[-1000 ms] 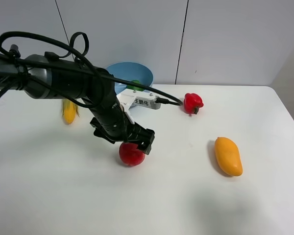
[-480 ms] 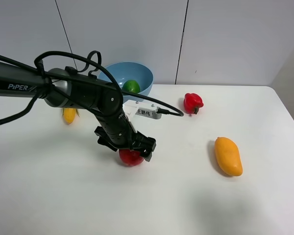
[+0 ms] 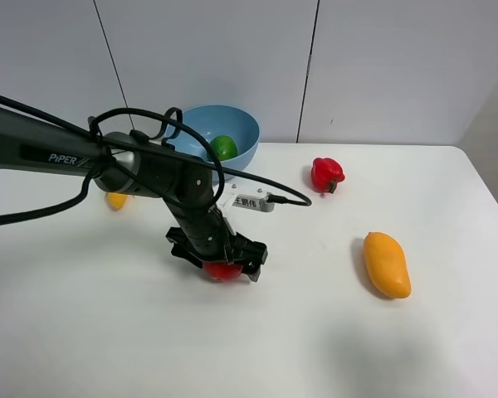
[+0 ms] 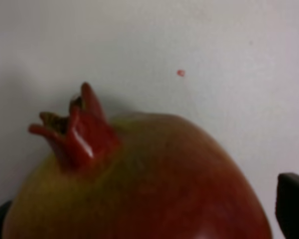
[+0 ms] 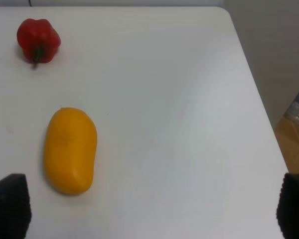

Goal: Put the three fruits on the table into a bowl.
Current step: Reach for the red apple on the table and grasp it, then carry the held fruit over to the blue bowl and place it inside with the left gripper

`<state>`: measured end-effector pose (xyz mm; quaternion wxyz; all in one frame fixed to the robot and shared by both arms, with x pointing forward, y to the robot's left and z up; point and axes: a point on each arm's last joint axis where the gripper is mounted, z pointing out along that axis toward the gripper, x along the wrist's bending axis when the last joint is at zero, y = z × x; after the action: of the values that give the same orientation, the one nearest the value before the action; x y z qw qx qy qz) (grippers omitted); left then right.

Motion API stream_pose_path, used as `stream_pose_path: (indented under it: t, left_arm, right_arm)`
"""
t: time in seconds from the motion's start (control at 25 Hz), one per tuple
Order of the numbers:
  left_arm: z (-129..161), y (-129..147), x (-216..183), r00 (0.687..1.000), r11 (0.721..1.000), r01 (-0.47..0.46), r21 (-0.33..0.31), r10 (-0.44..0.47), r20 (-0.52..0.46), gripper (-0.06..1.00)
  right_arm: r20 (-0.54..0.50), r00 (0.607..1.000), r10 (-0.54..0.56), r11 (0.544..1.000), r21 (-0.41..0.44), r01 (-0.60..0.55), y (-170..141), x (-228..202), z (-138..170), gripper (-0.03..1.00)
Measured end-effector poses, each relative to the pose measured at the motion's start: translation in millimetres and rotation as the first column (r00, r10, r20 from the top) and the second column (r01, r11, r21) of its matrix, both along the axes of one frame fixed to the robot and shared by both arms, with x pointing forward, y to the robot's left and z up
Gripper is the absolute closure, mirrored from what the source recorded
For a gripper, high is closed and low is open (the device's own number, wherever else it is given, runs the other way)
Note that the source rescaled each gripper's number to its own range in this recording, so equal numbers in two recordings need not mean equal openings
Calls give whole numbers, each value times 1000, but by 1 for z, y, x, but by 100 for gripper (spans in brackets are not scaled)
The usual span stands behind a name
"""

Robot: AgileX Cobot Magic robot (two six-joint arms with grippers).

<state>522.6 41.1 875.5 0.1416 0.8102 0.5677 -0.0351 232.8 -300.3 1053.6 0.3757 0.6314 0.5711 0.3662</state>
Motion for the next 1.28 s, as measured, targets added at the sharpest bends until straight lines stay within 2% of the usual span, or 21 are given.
stream_pose_path:
  t: [0.2, 0.28, 0.36, 0.44, 0.48, 0.68, 0.76, 0.88, 0.96, 1.08, 1.2, 1.28]
  left_arm:
    - [-1, -1, 2, 1000, 1000, -5, -11, 5, 19, -4]
    - [-1, -2, 3, 1000, 1000, -8, -18, 9, 29, 6]
    - [-1, -2, 3, 1000, 1000, -9, -18, 9, 29, 33]
    - [-1, -2, 3, 1000, 1000, -9, -17, 9, 29, 71]
    - [-1, -2, 3, 1000, 1000, -8, -17, 9, 28, 74]
    - [6, -2, 2, 1000, 1000, -5, -23, 6, 31, 74]
    - [24, -2, 2, 999, 999, 9, -37, -7, 50, 74]
    - [77, -4, 7, 987, 995, 53, -84, -39, 158, 74]
    - [115, -4, 13, 961, 990, 94, -101, -64, 269, 74]
    - [160, 6, 34, 900, 989, 115, -94, -64, 431, 74]
    - [182, 23, 66, 835, 993, 79, -83, -21, 550, 74]
    - [188, 34, 90, 790, 994, 46, -99, 25, 613, 74]
  right_arm:
    - [0, 1000, 0, 1000, 0, 0, 0, 0, 0, -3]
    - [0, 1000, 0, 1000, 0, 0, 0, 0, 0, -3]
    - [0, 1000, 0, 1000, 0, 0, 0, 0, 0, -3]
    - [0, 1000, 0, 1000, 0, 0, 0, 0, 0, -3]
    - [0, 1000, 0, 1000, 0, 0, 0, 0, 0, -3]
    - [0, 1000, 0, 1000, 0, 0, 0, 0, 0, -3]
    - [0, 1000, 0, 1000, 0, 0, 0, 0, 0, -3]
    - [0, 1000, 0, 1000, 0, 0, 0, 0, 0, -3]
    - [0, 1000, 0, 1000, 0, 0, 0, 0, 0, -3]
    - [0, 1000, 0, 1000, 0, 0, 0, 0, 0, -3]
    - [0, 1000, 0, 1000, 0, 0, 0, 0, 0, -3]
    - [0, 1000, 0, 1000, 0, 0, 0, 0, 0, -3]
